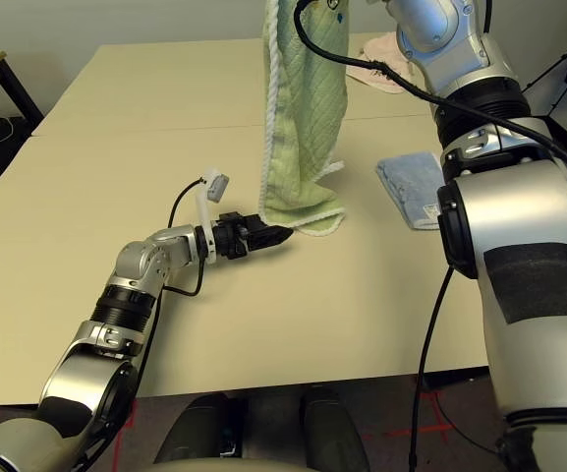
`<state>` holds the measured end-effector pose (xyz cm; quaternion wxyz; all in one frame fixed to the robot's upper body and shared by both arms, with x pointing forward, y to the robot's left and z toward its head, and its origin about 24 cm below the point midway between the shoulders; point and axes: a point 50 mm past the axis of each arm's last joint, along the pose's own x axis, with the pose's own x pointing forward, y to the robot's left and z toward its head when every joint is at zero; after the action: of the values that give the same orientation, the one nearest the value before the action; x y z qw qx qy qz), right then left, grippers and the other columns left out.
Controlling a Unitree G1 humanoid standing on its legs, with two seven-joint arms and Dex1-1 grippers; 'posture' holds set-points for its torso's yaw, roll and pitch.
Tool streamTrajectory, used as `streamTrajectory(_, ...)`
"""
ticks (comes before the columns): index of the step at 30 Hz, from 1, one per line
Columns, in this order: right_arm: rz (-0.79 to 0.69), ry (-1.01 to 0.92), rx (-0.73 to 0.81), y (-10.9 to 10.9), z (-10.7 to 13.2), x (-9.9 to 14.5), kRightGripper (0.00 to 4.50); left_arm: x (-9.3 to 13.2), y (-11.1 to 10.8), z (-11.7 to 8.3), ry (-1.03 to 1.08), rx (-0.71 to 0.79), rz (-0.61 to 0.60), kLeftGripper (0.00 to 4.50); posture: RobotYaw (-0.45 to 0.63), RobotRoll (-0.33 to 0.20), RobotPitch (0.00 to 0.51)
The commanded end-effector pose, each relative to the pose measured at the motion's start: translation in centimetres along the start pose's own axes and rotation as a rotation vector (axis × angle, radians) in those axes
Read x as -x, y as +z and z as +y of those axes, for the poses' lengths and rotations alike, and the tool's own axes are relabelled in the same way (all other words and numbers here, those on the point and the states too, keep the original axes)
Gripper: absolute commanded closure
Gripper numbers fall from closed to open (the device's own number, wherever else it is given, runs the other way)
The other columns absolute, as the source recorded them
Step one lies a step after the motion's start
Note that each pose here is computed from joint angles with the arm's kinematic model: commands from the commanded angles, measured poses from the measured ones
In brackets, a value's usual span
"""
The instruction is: Fold the towel and set it aside.
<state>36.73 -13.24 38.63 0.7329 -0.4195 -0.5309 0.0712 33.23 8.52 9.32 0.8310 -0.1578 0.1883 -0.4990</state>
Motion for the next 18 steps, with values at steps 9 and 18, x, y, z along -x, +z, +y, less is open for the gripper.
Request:
streamTrajectory(9,-0.009,-0.022,-0.001,0.16,-0.61,-0.21,4.50,-0.28,0.48,0.43,0.042,0.016,-0.053,4.49,0.04,0.000,0.081)
streamTrajectory(18,0.014,-0.010,-0.001,-0.45,-0.51,0.55,4.50,0.64,0.87,0.86,0.077,-0.008,-0.068,4.49,0.03,0.000,0.084)
